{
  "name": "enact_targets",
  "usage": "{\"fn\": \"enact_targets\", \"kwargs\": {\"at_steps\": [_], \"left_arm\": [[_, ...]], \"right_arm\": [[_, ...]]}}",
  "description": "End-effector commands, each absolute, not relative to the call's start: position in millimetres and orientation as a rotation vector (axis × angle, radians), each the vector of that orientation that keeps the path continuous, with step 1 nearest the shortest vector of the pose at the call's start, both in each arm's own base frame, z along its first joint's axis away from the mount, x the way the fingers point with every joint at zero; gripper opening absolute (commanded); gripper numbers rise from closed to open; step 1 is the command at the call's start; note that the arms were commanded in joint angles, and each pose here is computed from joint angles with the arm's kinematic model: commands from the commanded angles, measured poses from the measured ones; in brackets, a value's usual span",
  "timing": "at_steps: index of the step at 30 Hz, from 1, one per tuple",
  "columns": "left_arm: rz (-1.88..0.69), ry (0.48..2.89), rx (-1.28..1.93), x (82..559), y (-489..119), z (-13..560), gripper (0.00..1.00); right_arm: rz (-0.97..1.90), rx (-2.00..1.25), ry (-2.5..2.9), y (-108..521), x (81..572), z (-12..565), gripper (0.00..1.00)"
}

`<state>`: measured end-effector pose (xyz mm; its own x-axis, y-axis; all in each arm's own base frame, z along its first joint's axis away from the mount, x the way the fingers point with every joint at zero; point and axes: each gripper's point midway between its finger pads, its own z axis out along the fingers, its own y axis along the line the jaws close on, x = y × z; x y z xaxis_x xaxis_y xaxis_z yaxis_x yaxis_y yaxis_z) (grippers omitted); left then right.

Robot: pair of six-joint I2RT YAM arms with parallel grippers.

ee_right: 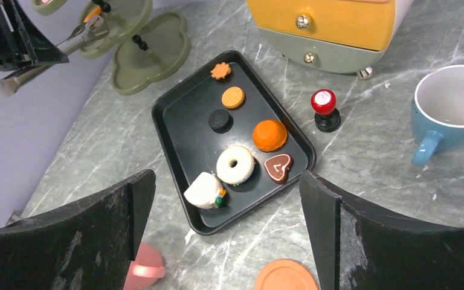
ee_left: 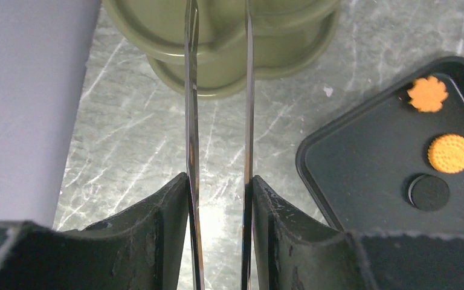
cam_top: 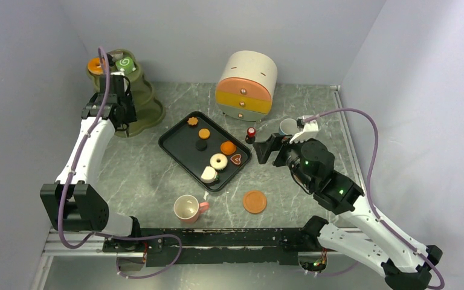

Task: Serve the afternoon tea
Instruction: Place the desert on the desert table, then pick up the desert from the tray.

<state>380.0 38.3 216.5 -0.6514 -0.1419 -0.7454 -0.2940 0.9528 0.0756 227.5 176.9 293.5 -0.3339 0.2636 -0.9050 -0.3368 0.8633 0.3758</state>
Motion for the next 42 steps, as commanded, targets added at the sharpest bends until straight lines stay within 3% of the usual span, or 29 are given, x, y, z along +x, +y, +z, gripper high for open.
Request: {"fn": "enact_targets", "kwargs": {"at_steps": [1,25,42], "left_arm": [[0.109,2.259,-0.285,368.2,22.5,241.4,0.45],[-0.092,2.325,-0.015,315.6,-44.7,240.0,0.43],[-0.110,2.403,0.173,336.8,-118.6,192.6,0.41]], "right_arm": [[0.614,-0.058,1.800,178.2,229.3,296.5,0.93],[0.599,-0.060,1.806,182.4,235.5,297.4,0.93],[0.575,-0.046,1.812,179.6,237.9,294.0,0.93]]}}
